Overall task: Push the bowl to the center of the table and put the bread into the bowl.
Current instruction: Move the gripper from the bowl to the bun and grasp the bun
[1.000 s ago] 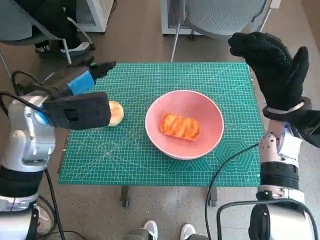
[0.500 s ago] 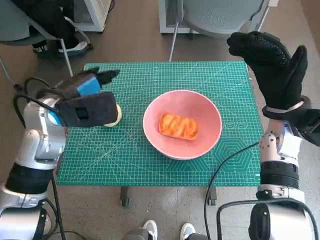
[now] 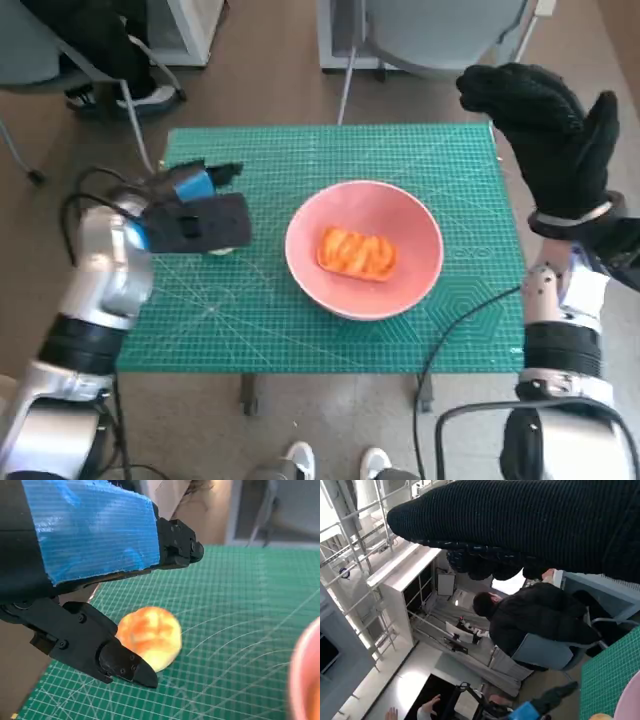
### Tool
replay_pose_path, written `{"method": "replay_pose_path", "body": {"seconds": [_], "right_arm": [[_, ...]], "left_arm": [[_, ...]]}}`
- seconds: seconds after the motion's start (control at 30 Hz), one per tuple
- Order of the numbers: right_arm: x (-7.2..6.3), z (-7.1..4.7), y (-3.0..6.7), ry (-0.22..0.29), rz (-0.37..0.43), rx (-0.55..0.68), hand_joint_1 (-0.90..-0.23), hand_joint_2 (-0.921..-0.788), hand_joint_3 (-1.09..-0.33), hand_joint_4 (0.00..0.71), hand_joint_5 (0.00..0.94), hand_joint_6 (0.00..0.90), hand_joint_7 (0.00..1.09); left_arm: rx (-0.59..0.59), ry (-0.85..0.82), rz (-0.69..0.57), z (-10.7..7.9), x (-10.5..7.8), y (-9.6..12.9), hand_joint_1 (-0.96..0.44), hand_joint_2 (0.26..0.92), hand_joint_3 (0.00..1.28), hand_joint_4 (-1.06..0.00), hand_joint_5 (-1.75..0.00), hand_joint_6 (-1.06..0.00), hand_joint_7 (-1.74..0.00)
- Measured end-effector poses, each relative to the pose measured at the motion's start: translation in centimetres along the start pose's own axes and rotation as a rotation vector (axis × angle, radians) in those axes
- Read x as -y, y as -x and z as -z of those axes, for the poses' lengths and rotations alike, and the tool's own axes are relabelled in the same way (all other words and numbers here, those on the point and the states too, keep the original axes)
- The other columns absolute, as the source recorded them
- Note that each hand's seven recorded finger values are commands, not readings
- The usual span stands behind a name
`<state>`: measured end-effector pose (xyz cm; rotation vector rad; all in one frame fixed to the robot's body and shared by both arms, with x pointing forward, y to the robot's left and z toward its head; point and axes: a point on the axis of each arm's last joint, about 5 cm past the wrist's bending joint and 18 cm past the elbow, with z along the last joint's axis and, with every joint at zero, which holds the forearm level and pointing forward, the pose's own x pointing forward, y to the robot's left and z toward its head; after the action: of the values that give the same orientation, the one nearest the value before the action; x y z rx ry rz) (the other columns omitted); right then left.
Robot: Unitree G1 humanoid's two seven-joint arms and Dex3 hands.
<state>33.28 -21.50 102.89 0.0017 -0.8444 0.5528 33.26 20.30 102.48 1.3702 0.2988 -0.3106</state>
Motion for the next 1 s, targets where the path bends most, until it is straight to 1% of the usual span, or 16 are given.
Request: {"method": "replay_pose_path", "body": {"seconds": [0.27,0.6,0.9,1.0], "right_arm": [[0.1,-0.1,0.03,0.002,0.003,0.0,-0.713,-0.921,-0.78,0.308,0.001,0.374,0.02],[0.1,-0.2,-0.09,0.002,-0.001,0.003,-0.722,-0.921,-0.768,0.308,0.001,0.374,0.02],[0.2,-0.5,-0.22,0.002,-0.006,0.007,-0.724,-0.921,-0.758,0.308,0.001,0.373,0.02],[0.2,-0.5,-0.18,0.005,-0.006,0.009,-0.72,-0.921,-0.756,0.309,0.001,0.374,0.02]], "left_arm": [[-0.069,-0.042,0.055,-0.4,0.9,-1.7,-0.36,0.738,0.0,0.0,0.0,-0.16,0.0],[-0.122,-0.061,0.101,-0.9,1.7,-2.9,-0.34,0.741,0.0,0.0,0.0,-0.17,0.0],[-0.16,-0.069,0.112,-1.1,2.8,-3.6,-0.29,0.745,0.0,0.0,0.0,-0.17,-0.01],[-0.172,-0.069,0.112,-1.0,3.1,-3.8,-0.26,0.752,0.01,-0.02,-0.01,-0.19,-0.01]]}}
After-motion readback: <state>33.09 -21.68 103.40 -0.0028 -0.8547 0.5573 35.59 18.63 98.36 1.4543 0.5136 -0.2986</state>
